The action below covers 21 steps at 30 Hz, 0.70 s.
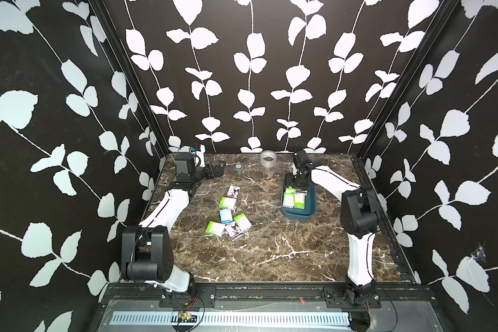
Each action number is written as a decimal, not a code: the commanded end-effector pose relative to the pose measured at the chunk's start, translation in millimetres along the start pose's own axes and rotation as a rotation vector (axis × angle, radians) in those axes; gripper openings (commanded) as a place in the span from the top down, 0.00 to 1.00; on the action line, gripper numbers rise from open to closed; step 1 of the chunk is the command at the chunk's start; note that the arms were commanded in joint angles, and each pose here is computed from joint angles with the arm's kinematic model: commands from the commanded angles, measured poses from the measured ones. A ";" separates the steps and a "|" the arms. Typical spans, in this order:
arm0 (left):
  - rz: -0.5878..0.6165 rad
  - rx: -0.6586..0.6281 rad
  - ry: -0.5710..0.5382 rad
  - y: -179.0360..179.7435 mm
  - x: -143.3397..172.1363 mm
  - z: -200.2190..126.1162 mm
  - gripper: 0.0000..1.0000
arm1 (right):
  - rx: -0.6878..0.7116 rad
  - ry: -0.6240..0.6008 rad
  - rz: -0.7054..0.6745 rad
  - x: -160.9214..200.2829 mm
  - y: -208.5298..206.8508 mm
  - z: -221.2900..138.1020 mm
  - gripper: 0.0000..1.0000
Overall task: Put the pocket tissues into the storage box
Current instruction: Place the pocket tissues in the storage box.
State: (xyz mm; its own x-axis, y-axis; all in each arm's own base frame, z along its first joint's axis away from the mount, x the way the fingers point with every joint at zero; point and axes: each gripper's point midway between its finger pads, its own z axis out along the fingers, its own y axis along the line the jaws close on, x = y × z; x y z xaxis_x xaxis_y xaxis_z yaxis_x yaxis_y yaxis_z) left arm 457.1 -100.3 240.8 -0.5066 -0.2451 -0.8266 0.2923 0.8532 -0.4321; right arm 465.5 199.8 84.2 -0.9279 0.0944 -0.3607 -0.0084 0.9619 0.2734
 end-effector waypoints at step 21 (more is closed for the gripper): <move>0.042 0.000 -0.045 -10.5 -17.4 -16.2 0.01 | -0.124 -0.146 -0.095 -21.3 21.1 -54.7 0.33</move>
State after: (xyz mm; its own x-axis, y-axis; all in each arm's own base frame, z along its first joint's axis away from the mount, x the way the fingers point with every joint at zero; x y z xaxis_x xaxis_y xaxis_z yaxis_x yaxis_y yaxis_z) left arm 454.7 -98.5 243.8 -0.5013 -0.2377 -0.8320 0.2890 0.8603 -0.4199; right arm 466.8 208.2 103.6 -0.9102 0.1199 -0.3964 -0.0441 0.9236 0.3807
